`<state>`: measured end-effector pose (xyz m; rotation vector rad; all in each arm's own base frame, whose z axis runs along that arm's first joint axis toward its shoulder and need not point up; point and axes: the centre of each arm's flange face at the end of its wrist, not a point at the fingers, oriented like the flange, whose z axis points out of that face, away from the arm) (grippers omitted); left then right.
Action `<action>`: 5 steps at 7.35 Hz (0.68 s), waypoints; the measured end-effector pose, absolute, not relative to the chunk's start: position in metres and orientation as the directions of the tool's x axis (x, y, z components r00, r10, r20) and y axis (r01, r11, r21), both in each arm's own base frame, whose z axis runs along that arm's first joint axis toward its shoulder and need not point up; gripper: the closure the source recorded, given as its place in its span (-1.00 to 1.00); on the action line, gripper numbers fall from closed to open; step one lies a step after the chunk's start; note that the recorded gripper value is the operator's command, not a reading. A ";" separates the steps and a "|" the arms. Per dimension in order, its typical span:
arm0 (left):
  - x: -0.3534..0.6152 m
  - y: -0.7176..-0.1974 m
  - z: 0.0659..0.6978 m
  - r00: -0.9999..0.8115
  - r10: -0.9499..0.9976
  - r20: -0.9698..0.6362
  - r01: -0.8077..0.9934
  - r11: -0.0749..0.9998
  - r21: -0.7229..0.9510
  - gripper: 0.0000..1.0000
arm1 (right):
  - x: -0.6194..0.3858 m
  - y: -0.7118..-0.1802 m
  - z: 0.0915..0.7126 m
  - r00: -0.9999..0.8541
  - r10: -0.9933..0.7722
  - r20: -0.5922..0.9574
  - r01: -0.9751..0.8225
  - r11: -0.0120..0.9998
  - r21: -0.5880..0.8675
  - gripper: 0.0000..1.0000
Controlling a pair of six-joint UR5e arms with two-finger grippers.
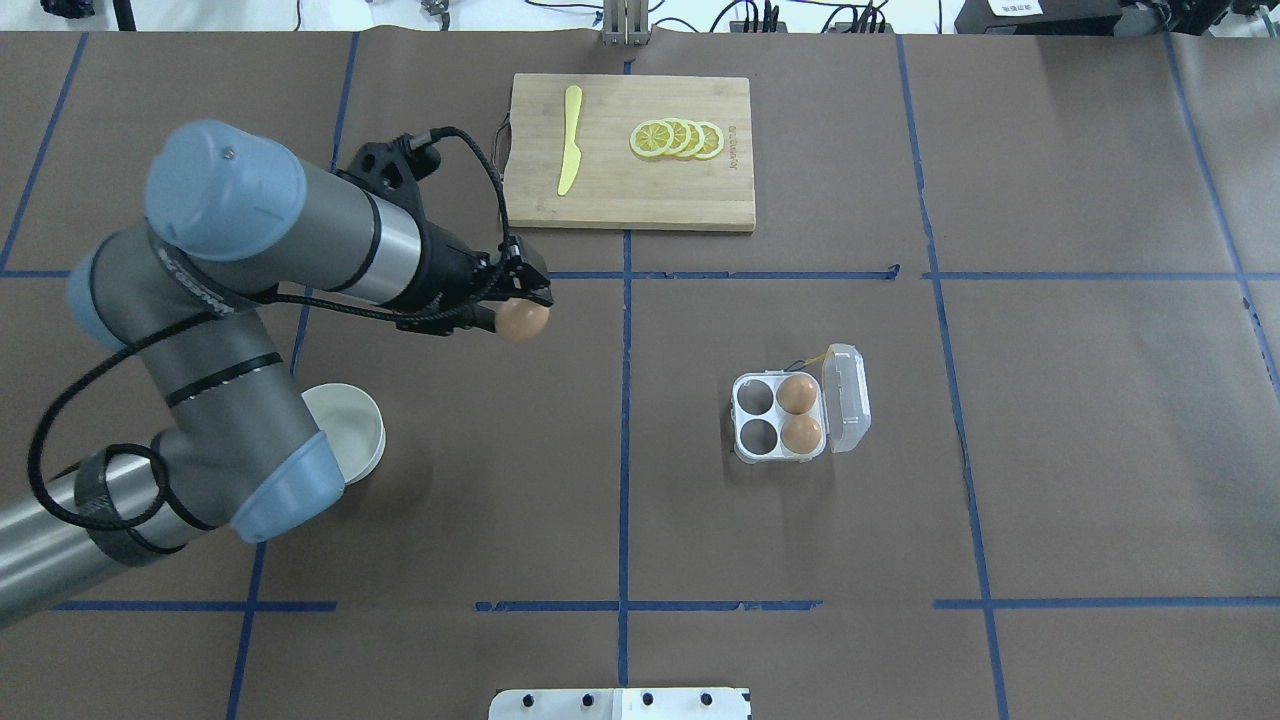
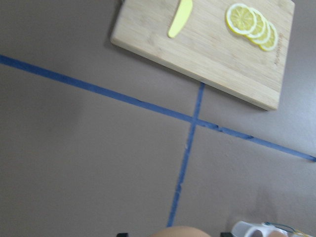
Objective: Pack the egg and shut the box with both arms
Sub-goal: 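Lift the egg and carry it with the left gripper to the carton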
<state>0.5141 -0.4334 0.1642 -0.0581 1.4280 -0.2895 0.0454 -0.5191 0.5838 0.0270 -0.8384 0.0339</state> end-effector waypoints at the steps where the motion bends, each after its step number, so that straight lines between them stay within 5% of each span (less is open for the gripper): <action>1: 0.555 -0.434 0.142 0.072 -0.236 -0.969 0.145 0.964 -0.224 1.00 | 0.045 -0.519 0.584 0.664 0.020 0.747 -0.041 0.999 0.009 -1.00; 5: 0.645 -0.410 0.131 0.004 -0.213 -0.977 0.147 0.967 -0.210 1.00 | 0.044 -0.518 0.587 0.654 0.026 0.756 -0.039 0.999 -0.001 -1.00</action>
